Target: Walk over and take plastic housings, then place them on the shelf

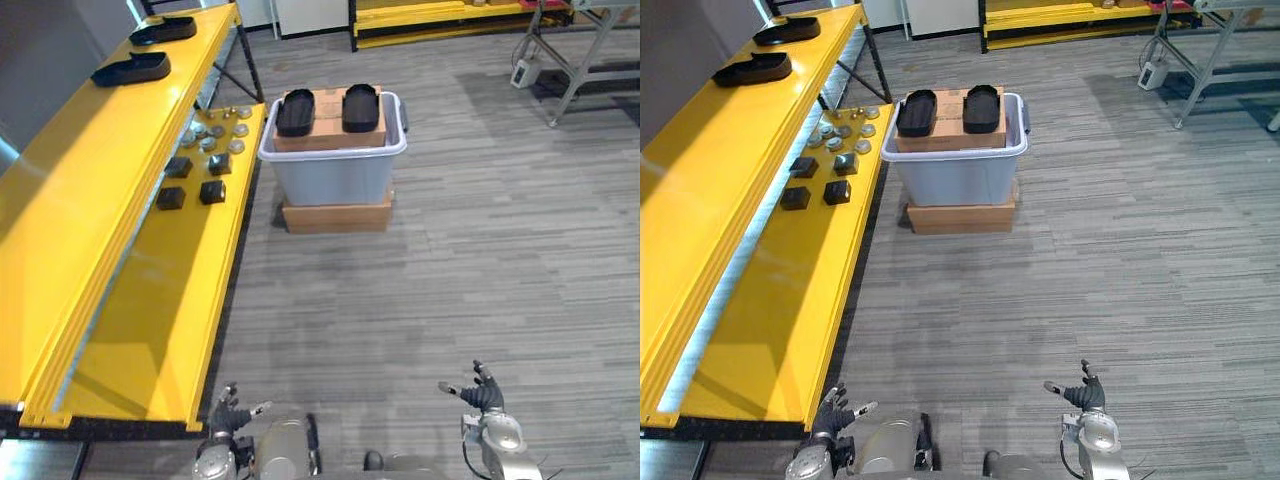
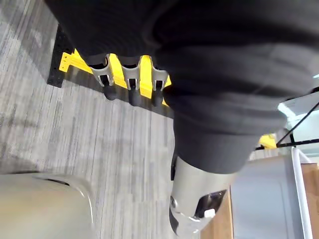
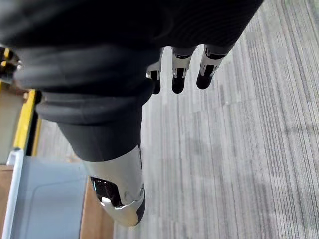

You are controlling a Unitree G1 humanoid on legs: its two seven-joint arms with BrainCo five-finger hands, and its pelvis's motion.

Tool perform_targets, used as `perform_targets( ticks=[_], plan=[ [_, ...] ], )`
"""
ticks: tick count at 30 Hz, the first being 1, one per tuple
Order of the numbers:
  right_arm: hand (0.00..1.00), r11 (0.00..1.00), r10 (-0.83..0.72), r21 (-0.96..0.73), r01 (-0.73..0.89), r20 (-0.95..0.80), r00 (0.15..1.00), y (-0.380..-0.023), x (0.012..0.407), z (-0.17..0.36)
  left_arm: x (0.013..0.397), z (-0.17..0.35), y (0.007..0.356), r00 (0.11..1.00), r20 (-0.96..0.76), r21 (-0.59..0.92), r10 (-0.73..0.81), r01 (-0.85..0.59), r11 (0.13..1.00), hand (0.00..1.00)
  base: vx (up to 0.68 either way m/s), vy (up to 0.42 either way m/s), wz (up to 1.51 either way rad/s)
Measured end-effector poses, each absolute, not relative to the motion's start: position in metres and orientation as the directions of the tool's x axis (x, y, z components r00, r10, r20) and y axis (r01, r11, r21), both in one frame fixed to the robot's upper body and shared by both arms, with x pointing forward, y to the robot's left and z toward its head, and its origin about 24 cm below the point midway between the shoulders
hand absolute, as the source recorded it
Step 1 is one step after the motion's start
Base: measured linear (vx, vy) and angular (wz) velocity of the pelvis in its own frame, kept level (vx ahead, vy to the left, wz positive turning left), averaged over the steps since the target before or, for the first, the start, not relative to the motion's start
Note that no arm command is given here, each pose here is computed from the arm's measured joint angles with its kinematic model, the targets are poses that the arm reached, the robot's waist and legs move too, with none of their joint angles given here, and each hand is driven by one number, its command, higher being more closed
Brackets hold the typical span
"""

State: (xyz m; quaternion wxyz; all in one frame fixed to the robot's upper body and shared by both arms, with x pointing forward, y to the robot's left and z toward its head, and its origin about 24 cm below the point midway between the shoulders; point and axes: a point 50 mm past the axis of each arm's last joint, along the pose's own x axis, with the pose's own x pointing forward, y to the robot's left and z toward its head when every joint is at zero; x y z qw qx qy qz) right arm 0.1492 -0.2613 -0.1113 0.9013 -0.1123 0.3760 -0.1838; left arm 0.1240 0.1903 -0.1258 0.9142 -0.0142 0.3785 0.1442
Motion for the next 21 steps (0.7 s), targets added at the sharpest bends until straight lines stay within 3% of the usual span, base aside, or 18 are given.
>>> perform_targets(
  ticks=[7,11,15,21],
  plan=[
    [0.00,0.908,-0.419,-0.331,0.256,-0.694,0.586,-0.256,0.126,-0.124,0.134,-0.128,0.191,0.670,-0.703,0.095,0.239,-0.245,0.965,0.00,0.66,0.151,0.31],
    [0.00,0.915,-0.403,-0.309,0.259,-0.675,0.618,-0.249,0.132,-0.122,0.137,-0.128,0.191,0.672,-0.703,0.096,0.233,-0.235,0.967,0.00,0.57,0.037,0.46],
    [0.00,0.917,-0.400,-0.304,0.259,-0.675,0.620,-0.248,0.133,-0.122,0.147,-0.124,0.191,0.690,-0.686,0.088,0.230,-0.234,0.968,0.00,0.36,-0.099,0.26],
    [0.00,0.912,-0.406,-0.278,0.301,-0.716,0.568,-0.245,0.125,-0.130,0.137,-0.134,0.195,0.638,-0.732,0.111,0.241,-0.237,0.965,0.00,0.51,-0.284,0.34]
  ],
)
